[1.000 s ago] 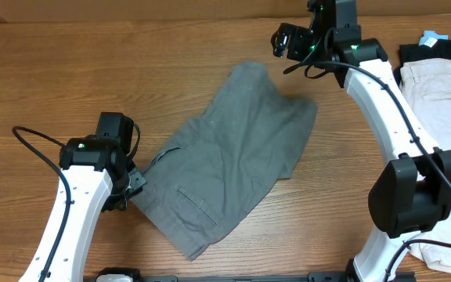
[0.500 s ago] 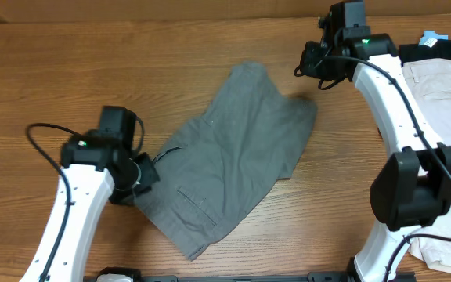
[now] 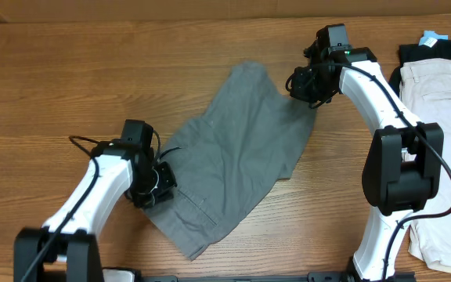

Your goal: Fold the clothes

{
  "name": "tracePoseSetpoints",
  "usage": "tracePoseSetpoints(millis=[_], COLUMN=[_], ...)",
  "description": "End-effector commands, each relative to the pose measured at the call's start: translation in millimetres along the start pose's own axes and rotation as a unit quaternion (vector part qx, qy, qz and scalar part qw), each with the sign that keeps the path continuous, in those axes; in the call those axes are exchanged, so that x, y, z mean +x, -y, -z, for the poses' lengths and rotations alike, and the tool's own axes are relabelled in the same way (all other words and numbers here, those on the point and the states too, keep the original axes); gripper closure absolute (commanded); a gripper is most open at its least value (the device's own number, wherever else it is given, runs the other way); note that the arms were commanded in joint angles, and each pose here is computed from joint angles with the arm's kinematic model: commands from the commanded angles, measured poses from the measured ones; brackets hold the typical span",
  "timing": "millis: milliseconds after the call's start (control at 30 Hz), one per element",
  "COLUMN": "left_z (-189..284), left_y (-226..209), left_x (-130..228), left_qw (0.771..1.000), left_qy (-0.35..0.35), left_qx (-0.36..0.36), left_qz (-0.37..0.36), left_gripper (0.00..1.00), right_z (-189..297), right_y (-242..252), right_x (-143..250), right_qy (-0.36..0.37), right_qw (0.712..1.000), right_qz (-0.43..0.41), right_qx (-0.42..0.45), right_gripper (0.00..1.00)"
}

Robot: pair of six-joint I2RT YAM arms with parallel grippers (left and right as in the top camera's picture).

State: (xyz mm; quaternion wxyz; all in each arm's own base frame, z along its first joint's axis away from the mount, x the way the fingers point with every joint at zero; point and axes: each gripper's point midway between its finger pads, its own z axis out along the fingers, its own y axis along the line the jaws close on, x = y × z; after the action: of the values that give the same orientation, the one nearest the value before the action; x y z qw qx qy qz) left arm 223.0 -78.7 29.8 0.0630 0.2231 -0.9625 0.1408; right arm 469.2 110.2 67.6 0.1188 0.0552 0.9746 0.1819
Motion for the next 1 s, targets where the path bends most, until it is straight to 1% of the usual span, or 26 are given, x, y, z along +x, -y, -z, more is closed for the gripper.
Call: tracePoseSetpoints(millis=[0,233,333,400,433,533,600,767,833,967], left_z=[-16,-44,-45,-42,-40,-33,-27,-4,11,51], left_y=[-1,-13,-20,-30,-36,-55,-62,-57,-51,-30], left_x=[1,1,-3,-11,-16,-30,-39,-74,-92,-132], left_qw=[1.000,0.997,0.996,0.996,0.996,0.993,0.992,0.996,0.995,0.992], left_qy=[-0.025,-0.065,-0.069,-0.059,-0.052,-0.031,-0.020,0.025,0.052,0.117], left_qx=[-0.001,-0.027,-0.029,-0.034,-0.039,-0.063,-0.065,-0.053,-0.058,-0.046], left_qz=[-0.002,0.023,0.039,0.058,0.067,0.094,0.104,0.071,0.064,0.026], left_gripper=[0.96,0.96,0.96,0.96,0.96,0.96,0.96,0.96,0.95,0.92], right_z=[-12,-44,-51,-55,-55,-51,-47,-35,-26,-1], right_y=[-3,12,18,32,40,65,76,90,91,84], right_x=[4,20,22,24,25,28,31,43,47,55], right_qy=[-0.013,-0.057,-0.061,-0.062,-0.062,-0.056,-0.054,-0.060,-0.062,-0.065], right_qw=[1.000,0.998,0.998,0.997,0.996,0.986,0.979,0.962,0.958,0.952], right_qz=[0.018,0.002,0.000,-0.018,-0.033,-0.079,-0.097,-0.150,-0.163,-0.184], right_qx=[-0.015,-0.004,0.003,0.040,0.062,0.134,0.169,0.219,0.230,0.236], right_gripper=[0.93,0.94,0.94,0.94,0.96,0.96,0.96,0.96,0.96,0.96])
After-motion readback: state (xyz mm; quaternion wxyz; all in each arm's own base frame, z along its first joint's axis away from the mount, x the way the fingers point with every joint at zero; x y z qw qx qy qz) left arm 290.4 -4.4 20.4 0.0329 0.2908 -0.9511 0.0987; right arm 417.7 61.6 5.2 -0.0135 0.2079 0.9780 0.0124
